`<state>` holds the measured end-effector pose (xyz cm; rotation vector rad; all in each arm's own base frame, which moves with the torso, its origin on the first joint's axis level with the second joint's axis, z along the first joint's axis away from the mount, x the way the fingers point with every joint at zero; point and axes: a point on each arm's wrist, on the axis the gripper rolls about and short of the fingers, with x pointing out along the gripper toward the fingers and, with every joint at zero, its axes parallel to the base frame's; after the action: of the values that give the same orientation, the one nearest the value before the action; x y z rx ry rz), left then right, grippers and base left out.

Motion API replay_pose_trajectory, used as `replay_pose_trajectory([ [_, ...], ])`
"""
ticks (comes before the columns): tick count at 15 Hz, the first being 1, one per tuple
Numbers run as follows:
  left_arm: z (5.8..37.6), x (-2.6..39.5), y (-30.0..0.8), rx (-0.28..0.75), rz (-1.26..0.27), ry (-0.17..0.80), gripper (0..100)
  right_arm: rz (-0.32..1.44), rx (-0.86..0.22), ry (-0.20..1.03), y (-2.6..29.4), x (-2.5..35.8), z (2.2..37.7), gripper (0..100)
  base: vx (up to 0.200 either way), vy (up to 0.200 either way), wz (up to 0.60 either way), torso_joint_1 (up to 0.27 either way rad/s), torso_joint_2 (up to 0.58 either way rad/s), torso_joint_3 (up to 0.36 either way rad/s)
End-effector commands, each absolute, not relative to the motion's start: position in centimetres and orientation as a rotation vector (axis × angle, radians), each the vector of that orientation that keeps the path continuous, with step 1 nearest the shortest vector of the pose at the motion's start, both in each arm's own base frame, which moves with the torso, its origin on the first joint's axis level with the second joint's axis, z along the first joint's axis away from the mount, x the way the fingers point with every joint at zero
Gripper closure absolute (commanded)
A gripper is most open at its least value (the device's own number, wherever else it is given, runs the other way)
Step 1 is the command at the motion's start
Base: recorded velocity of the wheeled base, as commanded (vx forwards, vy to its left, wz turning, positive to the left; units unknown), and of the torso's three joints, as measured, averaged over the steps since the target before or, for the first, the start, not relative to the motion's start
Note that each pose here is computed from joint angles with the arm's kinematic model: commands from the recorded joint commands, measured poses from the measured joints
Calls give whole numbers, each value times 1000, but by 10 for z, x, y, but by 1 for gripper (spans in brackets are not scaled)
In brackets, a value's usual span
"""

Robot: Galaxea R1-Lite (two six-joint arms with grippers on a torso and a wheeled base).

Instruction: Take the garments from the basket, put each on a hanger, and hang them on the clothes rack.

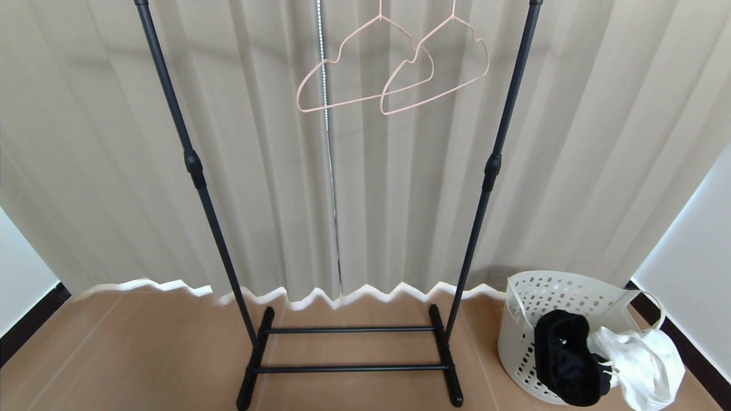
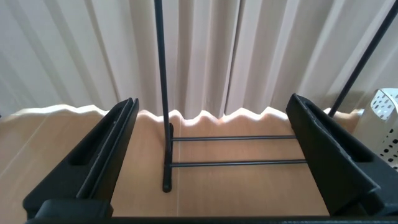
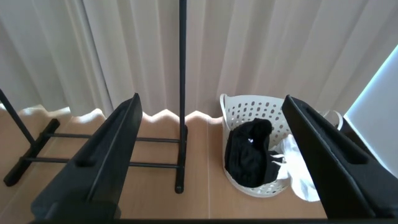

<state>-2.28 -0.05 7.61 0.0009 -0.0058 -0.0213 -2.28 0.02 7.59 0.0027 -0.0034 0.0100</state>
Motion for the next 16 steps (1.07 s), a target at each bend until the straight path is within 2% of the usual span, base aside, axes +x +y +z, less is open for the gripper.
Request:
replay_pose_trajectory([
  [1, 76, -23, 0, 2, -21, -6, 0, 11, 3, -3, 0, -23, 76, 0, 0, 0, 0, -7, 85, 80],
  [7, 76, -23, 0, 2, -21, -6, 0, 11, 2, -3, 0, -23, 76, 0, 0, 0, -600, 1, 17, 18],
  [8, 76, -23, 0, 3, -21, -6, 0, 11, 2, -3, 0, -23, 76, 0, 0, 0, 0, 0, 0, 0],
  [16, 76, -23, 0, 2, -21, -6, 0, 11, 2, -2, 0, -23, 76, 0, 0, -200, 0, 1, 4, 2],
])
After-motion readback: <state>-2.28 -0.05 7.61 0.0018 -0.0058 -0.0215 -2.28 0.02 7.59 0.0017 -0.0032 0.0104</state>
